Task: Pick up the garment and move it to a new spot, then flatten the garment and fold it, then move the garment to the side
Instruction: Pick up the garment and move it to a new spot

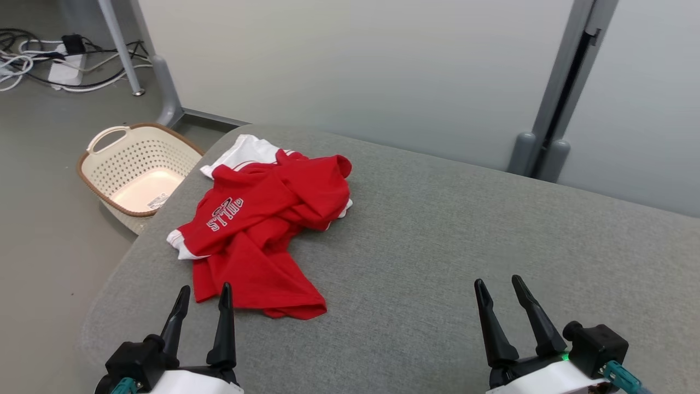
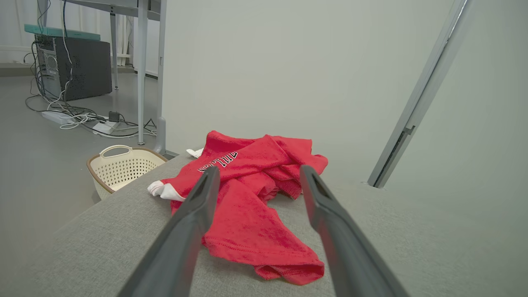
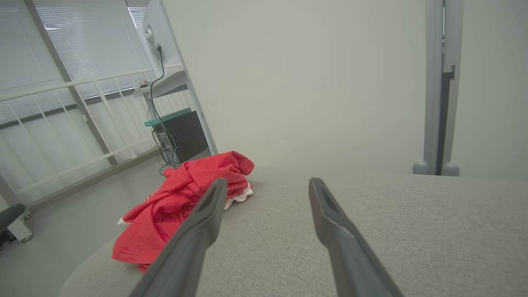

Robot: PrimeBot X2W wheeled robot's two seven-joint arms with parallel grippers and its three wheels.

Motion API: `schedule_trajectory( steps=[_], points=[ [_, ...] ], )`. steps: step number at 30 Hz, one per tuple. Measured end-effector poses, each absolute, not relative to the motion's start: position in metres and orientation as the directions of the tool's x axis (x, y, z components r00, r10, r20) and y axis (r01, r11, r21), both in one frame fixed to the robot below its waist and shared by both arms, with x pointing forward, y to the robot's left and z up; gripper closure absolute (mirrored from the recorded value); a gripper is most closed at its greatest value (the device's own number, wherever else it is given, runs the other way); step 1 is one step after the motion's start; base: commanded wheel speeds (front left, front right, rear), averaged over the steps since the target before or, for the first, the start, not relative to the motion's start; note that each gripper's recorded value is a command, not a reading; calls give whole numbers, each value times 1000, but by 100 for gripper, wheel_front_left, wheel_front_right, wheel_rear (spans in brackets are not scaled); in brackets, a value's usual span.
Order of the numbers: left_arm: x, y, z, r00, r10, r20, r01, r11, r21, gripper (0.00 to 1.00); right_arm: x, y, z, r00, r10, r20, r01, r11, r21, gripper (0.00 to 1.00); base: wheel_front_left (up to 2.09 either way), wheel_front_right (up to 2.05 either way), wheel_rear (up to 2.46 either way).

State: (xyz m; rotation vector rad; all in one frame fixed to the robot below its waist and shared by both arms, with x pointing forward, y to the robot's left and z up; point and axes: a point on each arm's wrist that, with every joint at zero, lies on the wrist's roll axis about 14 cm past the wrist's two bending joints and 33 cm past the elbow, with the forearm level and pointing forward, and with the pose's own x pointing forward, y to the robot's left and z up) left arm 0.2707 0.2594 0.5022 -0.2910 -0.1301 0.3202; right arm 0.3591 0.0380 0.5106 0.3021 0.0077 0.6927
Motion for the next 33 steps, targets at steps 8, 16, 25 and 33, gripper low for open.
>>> schedule_trajectory(
  steps=[8, 16, 25, 33],
  points=[
    [241, 283, 496, 907, 415, 68, -377, 873, -310, 0, 346, 73, 511, 695, 714, 91, -705, 650, 284, 0, 0, 0, 0],
    [238, 289, 494, 899, 433, 63, -395, 865, -310, 0, 345, 72, 507, 699, 711, 78, -698, 654, 291, 0, 0, 0, 0],
    [261, 298, 502, 904, 422, 72, -386, 875, -291, 0, 367, 55, 502, 745, 663, 77, -651, 697, 301, 0, 0, 0, 0],
    [321, 308, 472, 940, 331, -78, -340, 919, -200, 0, 408, 26, 491, 807, 585, 74, -581, 766, 277, 0, 0, 0, 0]
  ],
)
